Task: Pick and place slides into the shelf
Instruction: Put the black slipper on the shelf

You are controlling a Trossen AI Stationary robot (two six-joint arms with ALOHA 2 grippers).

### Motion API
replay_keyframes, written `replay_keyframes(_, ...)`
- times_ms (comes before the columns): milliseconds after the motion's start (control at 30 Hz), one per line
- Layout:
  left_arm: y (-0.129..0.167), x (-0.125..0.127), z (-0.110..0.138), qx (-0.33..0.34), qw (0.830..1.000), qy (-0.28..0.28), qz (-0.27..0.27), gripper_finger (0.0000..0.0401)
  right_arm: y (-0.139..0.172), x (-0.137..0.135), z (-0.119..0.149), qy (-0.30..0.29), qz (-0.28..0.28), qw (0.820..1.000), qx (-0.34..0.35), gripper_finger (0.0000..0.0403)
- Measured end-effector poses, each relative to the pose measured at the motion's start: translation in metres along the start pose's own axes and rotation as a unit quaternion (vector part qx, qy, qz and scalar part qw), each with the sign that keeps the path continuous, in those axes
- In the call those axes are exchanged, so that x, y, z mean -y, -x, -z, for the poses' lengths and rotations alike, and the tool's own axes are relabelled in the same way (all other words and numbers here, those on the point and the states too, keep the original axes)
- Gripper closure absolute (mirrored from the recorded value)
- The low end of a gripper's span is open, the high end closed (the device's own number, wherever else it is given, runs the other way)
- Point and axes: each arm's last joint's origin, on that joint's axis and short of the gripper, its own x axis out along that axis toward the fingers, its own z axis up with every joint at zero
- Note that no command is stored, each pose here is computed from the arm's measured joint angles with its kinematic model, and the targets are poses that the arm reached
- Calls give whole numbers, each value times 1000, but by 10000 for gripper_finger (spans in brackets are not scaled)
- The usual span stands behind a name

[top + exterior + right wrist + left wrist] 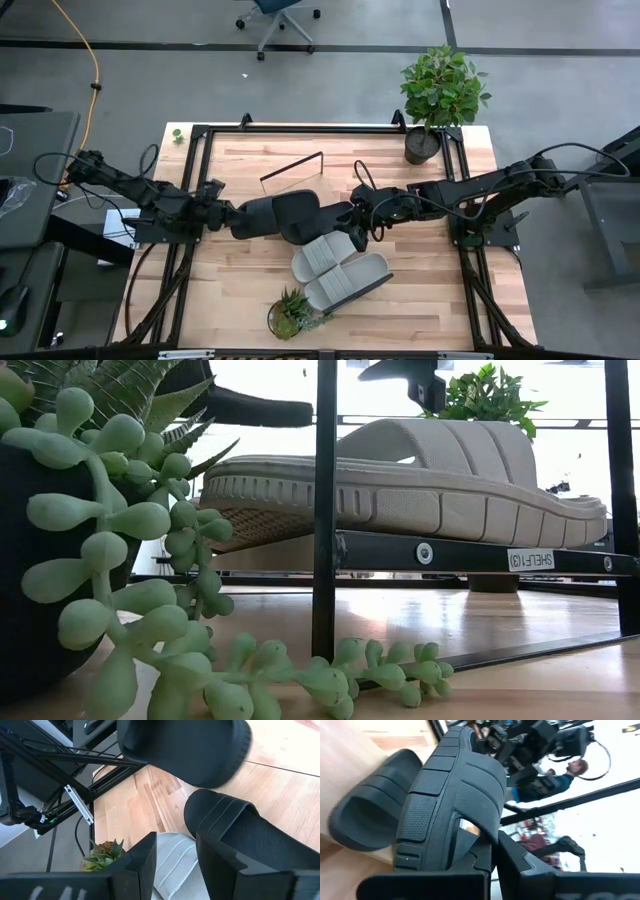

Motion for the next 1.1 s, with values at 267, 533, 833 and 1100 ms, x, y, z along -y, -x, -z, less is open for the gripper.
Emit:
replay_keyframes(267, -18, -2, 7, 10, 1000, -6, -29, 401, 0, 0, 0, 8, -3, 1000, -3, 273)
replay_keyframes(533, -30, -11, -15, 55, 997, -13, -53, 401, 0, -1, 1, 21, -10, 1000, -8, 273)
replay_keyframes(833, -49, -25, -29, 27, 997, -4, -78, 401, 0, -1, 1, 31, -17, 999, -13, 273)
replay_keyframes(1100, -80, -33, -35, 32, 997, -4, -67, 401, 0, -1, 1, 40, -18, 999, -14, 273)
